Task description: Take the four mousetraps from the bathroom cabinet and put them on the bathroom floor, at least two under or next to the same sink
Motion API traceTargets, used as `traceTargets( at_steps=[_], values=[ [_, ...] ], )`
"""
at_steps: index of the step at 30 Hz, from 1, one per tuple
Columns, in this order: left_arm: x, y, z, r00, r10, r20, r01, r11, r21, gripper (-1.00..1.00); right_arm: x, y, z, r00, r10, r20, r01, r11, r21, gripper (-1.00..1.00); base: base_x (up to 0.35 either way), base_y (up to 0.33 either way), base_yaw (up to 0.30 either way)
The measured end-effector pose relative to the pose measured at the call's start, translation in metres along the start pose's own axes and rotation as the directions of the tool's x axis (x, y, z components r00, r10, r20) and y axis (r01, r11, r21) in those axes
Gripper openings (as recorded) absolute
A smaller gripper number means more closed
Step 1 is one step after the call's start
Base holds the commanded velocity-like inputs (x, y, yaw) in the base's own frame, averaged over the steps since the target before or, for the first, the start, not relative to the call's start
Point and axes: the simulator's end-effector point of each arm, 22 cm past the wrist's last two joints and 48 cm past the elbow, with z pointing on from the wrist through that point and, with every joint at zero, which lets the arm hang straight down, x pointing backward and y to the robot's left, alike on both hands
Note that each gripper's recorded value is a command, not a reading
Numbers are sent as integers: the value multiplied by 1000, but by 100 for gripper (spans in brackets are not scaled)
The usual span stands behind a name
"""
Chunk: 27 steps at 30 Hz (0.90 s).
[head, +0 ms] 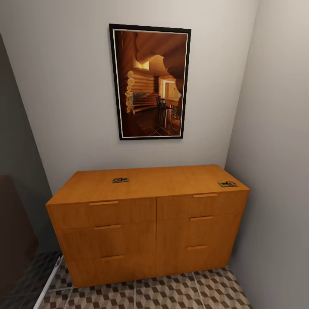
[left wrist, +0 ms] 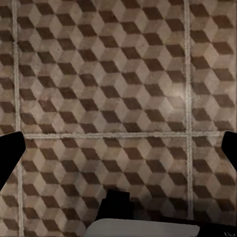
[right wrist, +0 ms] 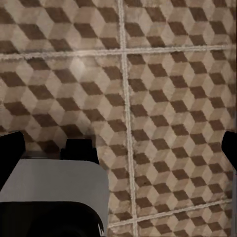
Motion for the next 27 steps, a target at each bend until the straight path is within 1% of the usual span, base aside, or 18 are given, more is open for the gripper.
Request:
traceTargets(
  at_steps=[5,6,12,14,15,16,17,20,21,22,24,25,27],
  values=[
    [-48,1,-6,999,1,48,-1,1000,-1,100,-57,-9,-7,999,16,51,-17,1000,13,100,0,0,0],
    [-66,1,-10,998,0,68,0,1000,-2,100,-81,-13,-12,997,24,75,-25,1000,18,100,0,0,0],
    [-112,3,-23,991,-6,136,7,1000,-2,100,-148,-24,-36,988,45,146,-50,998,27,100,0,0,0],
    [-127,2,-28,987,-6,163,6,1000,0,100,-167,-28,-47,985,51,164,-56,998,30,100,0,0,0],
    [-142,0,-33,982,-2,189,1,1000,3,100,-184,-32,-58,983,54,178,-61,998,34,100,0,0,0],
    [-142,0,-34,982,-2,190,1,1000,3,100,-185,-33,-59,982,56,179,-63,997,33,100,0,0,0],
    [-157,-3,-40,977,6,215,-8,1000,8,100,-201,-37,-71,980,59,191,-67,997,37,100,0,0,0],
    [-180,-13,-53,969,26,247,-32,999,21,100,-224,-44,-91,975,70,211,-81,996,41,100,0,0,0],
    [-180,-13,-53,969,26,247,-33,999,21,100,-224,-44,-91,975,71,211,-81,996,41,100,0,0,0],
    [-187,-17,-58,967,36,254,-44,999,25,100,-230,-48,-97,973,77,218,-89,995,44,100,0,0,0],
    [-200,-25,-69,962,58,265,-69,997,33,100,-242,-58,-110,969,98,229,-112,993,49,100,0,0,0],
    [-212,-34,-81,959,79,272,-94,995,40,100,-250,-70,-123,964,123,236,-140,989,55,100,0,0,0],
    [-224,-42,-95,955,100,279,-118,992,47,100,-257,-83,-135,959,154,239,-172,983,59,100,0,0,0]
  ],
)
